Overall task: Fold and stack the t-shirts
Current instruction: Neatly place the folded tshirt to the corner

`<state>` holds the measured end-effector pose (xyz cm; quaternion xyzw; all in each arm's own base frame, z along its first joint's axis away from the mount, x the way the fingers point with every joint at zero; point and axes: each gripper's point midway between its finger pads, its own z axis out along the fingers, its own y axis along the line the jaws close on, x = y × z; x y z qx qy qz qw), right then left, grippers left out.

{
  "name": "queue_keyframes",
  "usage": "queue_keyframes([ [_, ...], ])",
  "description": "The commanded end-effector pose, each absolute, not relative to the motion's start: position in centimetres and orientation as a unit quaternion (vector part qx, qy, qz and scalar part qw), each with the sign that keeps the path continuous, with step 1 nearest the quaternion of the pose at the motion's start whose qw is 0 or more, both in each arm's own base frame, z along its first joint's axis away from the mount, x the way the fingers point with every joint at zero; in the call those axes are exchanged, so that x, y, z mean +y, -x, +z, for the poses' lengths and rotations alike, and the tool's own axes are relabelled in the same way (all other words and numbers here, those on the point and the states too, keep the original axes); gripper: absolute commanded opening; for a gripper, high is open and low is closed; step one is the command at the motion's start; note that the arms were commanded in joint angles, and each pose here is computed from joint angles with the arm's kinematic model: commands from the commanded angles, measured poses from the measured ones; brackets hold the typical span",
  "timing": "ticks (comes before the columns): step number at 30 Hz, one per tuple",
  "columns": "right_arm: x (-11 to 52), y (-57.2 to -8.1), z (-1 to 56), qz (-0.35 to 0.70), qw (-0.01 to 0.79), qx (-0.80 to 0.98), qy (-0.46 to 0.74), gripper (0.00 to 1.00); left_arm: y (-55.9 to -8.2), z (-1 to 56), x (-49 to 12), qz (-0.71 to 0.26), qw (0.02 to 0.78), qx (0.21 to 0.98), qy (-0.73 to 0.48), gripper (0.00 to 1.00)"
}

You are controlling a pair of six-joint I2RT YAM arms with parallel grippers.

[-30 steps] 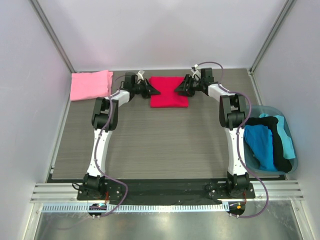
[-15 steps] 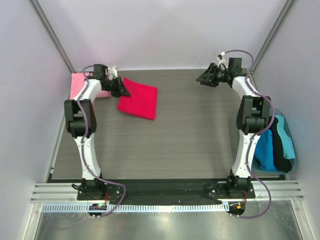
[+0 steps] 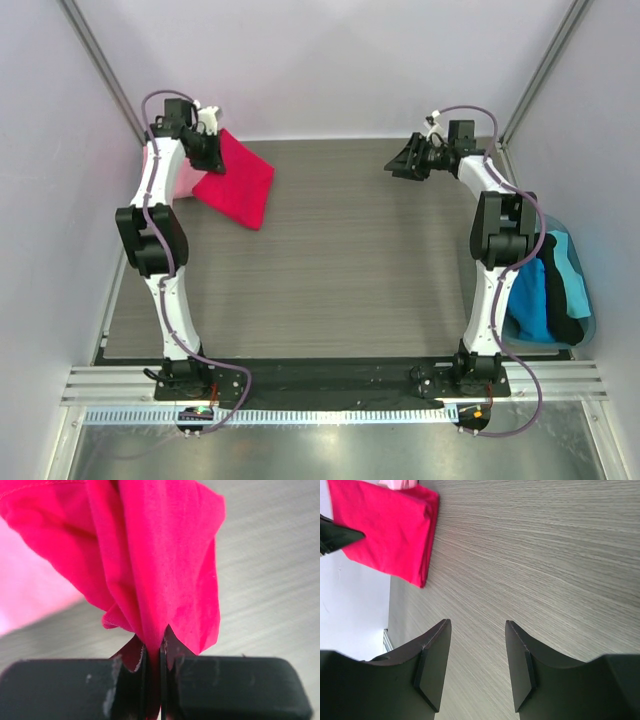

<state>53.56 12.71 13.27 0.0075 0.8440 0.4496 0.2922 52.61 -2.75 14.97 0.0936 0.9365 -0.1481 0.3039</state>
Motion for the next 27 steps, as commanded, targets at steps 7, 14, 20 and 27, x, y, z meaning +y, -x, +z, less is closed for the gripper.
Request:
queue_keyframes([
  [7,12.7,-53.6,15.2,0.464,0.312,0.829,-0.01,0.53,-58.5,21.0,2.8,-0.002,0.422,0.904,-0.075,0.0],
  [14,12.5,-53.7,16.0,0.455,0.327,0.828,-0.009,0.53,-60.5,23.4,5.0,0.023,0.466,0.883,-0.045,0.0],
  [20,12.5,-53.3,16.1,0.45,0.33,0.83,-0.01,0.53,-61.1,25.1,8.0,0.039,0.491,0.87,-0.022,0.0],
  [27,13.2,-52.9,15.9,0.443,0.33,0.833,-0.005,0.53,-60.8,24.8,13.5,0.052,0.495,0.867,0.008,0.0],
])
